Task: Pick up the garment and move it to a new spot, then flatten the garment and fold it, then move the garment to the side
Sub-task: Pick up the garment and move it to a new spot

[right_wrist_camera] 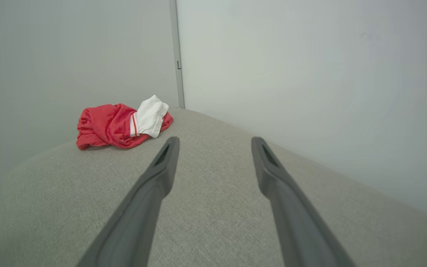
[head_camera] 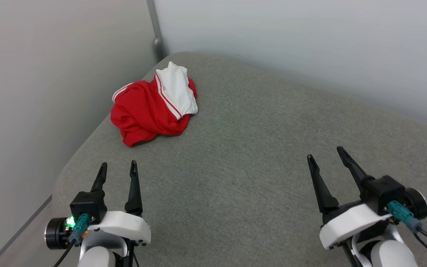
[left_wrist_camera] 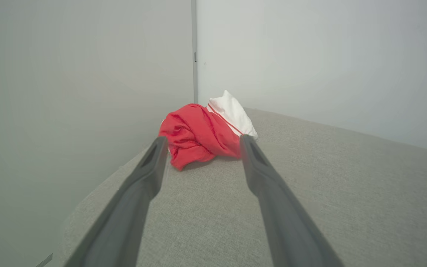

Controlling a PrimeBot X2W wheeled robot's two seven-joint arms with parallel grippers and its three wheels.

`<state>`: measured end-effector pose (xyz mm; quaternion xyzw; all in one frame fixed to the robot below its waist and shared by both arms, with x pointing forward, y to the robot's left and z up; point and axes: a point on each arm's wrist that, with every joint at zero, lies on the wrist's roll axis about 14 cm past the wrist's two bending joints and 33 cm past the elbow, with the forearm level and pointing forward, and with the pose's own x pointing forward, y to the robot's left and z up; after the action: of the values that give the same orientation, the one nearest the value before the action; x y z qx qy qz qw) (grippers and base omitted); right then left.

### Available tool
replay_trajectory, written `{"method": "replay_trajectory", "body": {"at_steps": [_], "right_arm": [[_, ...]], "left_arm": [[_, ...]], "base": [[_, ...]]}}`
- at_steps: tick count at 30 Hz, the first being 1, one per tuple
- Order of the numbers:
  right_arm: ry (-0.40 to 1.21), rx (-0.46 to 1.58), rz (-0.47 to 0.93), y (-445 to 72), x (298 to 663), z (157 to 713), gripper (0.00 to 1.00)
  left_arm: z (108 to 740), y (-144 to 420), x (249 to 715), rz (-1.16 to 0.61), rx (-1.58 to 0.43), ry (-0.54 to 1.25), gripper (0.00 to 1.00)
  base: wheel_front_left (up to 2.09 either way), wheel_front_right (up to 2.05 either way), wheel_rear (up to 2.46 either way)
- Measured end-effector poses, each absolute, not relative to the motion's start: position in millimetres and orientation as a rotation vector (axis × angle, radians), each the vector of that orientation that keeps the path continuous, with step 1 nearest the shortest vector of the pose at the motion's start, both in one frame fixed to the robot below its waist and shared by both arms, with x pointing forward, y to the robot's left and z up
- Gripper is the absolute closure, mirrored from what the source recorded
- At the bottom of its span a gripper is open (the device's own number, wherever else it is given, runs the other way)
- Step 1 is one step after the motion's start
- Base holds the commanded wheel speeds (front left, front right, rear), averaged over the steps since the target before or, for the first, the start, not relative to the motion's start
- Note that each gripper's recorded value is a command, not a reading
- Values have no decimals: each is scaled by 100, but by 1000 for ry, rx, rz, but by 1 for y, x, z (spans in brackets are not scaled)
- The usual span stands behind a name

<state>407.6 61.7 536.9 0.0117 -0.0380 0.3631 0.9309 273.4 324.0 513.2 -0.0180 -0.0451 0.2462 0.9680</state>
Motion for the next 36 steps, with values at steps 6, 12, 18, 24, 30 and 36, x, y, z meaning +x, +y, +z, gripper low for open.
{"method": "replay_trajectory", "body": {"at_steps": [6,12,18,24,30,36], "right_arm": [[-65,27,782,75,408,532,0],[-64,27,793,81,411,531,0],[-64,26,777,76,413,531,0],[-45,22,728,59,418,525,0],[-21,29,648,31,430,516,0],[15,27,573,4,447,498,0]], "left_arm": [[515,331,269,531,-31,-94,0],[518,333,268,542,-21,-101,0],[525,334,277,517,-9,-114,0],[567,354,317,455,72,-176,0],[600,378,381,390,112,-109,0],[565,404,430,377,34,173,0]], "base": [[0,0,0],[0,0,0],[0,0,0],[0,0,0],[0,0,0],[0,0,0]]}}
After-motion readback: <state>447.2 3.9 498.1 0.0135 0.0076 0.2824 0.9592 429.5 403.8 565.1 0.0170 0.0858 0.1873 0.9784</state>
